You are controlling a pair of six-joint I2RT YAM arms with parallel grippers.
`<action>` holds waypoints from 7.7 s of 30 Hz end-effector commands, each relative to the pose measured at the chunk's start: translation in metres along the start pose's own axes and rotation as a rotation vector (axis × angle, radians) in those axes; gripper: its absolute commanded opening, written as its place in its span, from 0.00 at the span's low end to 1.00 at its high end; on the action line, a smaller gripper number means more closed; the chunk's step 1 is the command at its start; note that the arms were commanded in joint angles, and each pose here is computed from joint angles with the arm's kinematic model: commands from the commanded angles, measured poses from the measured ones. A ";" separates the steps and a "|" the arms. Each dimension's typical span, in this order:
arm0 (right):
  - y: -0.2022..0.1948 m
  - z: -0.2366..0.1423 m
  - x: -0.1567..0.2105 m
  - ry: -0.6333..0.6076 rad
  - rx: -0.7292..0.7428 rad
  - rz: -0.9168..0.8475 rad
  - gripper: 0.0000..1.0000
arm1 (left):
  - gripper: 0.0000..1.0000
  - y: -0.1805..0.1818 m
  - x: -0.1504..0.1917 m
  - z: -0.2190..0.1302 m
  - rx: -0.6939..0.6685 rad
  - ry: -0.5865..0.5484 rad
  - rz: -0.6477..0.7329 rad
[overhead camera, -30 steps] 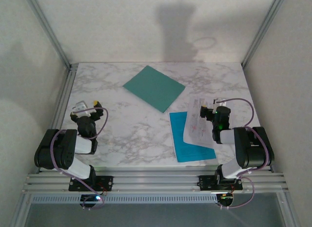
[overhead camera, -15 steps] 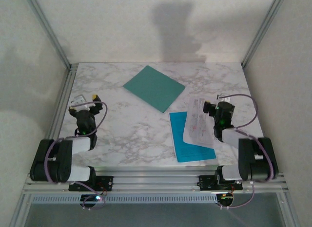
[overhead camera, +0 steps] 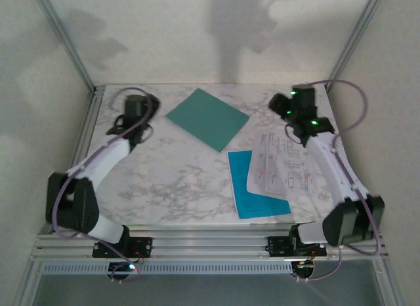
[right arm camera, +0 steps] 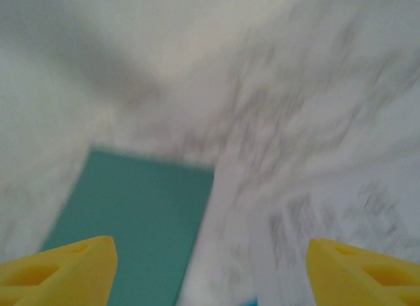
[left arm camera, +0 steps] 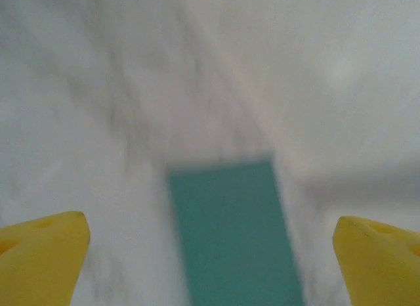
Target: Put the files into the folder
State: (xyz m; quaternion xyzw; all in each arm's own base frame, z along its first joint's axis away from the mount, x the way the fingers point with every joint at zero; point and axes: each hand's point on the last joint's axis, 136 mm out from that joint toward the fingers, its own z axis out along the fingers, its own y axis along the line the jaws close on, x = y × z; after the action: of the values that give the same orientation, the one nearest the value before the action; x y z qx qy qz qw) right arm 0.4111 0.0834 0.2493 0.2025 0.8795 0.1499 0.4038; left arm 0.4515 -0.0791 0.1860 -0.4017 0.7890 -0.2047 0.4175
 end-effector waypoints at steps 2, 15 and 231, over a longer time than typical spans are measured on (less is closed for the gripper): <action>0.006 0.018 0.073 0.308 -0.022 0.024 0.75 | 0.85 0.022 0.133 0.007 -0.146 0.389 -0.024; 0.051 0.108 0.127 0.547 -0.087 -0.002 0.46 | 0.72 -0.013 0.222 0.051 -0.115 0.547 -0.028; 0.084 0.096 0.358 0.979 -0.030 -0.100 0.53 | 0.38 0.132 0.173 -0.060 0.020 0.469 -0.484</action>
State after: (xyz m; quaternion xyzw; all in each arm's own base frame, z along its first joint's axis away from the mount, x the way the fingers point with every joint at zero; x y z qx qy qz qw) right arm 0.2984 0.3455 0.0253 0.0374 0.9702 0.2386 -0.0172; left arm 0.2795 -0.1391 0.0400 -0.5140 0.7564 -0.3742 0.1536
